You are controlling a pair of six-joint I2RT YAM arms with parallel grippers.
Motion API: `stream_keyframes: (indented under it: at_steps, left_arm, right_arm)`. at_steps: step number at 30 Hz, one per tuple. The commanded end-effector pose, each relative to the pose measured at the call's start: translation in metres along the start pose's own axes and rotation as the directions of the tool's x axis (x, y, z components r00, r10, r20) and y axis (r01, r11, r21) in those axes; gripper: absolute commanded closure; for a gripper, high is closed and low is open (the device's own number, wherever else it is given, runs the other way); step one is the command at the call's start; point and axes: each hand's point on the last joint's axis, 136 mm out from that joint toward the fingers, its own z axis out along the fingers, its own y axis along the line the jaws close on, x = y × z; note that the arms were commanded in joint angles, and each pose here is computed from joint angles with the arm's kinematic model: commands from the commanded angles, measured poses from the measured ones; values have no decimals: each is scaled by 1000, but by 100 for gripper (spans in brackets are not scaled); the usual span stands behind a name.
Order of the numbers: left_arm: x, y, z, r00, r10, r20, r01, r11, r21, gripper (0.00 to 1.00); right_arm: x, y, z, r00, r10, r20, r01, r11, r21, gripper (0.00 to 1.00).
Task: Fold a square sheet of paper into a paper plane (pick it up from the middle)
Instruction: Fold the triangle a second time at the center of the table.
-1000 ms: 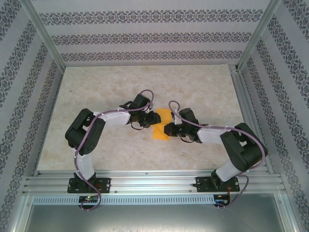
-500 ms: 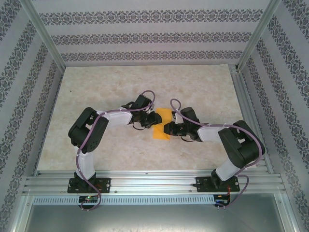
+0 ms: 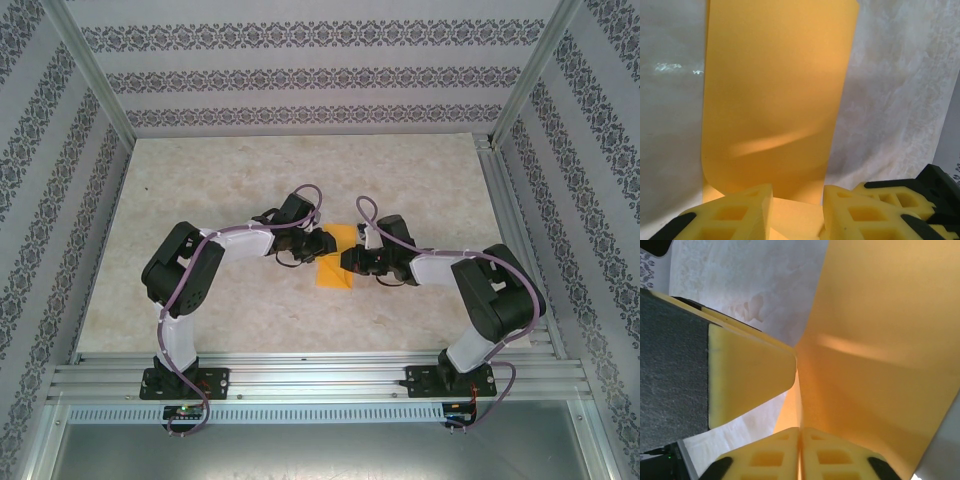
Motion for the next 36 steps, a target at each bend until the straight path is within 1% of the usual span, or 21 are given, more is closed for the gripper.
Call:
stream_keyframes:
  at_steps: [1, 3, 4, 10, 13, 16, 22, 28, 30, 32, 36]
  left_arm:
    - [-4, -10, 3, 1000, 19, 10, -19, 1000, 14, 66]
    - [-5, -11, 2, 1000, 23, 10, -23, 1000, 16, 66]
    - [-5, -12, 1, 1000, 25, 11, -25, 1000, 17, 66]
    - [-9, -21, -6, 998, 57, 32, -58, 998, 24, 62]
    - [-9, -18, -4, 998, 54, 26, -54, 998, 17, 61]
    - [-7, -14, 0, 999, 38, 17, -39, 999, 16, 62]
    - [-8, -13, 4, 1000, 27, 14, -27, 999, 17, 64]
    - [-8, -11, 5, 1000, 23, 13, -23, 1000, 10, 65]
    - [-8, -11, 5, 1000, 21, 12, -21, 1000, 10, 65]
    - [-8, -12, 5, 1000, 22, 13, -22, 1000, 12, 65]
    - [-8, -12, 5, 1000, 22, 12, -22, 1000, 13, 65]
  right_arm:
    - [-5, -1, 2, 1000, -12, -17, 12, 1000, -10, 95]
    - [-6, -1, 2, 1000, -15, -23, 15, 1000, -19, 99]
    - [-6, 0, 2, 999, -18, -28, 17, 999, -30, 100]
    - [-11, -7, 3, 999, -10, -38, 9, 999, -44, 100]
    - [-13, -8, 1, 999, -6, -38, 4, 998, -60, 97]
    - [-11, -3, -1, 999, -8, -42, 5, 997, -79, 93]
    - [-3, 6, -10, 999, -26, -29, 23, 994, -107, 81]
    - [10, 5, -10, 998, -28, -49, 23, 994, -103, 77]
    - [11, 4, -9, 998, -33, -56, 28, 995, -91, 77]
    - [11, 5, -7, 997, -43, -59, 38, 995, -89, 80]
    - [6, 3, -5, 998, -44, -52, 40, 997, -72, 90]
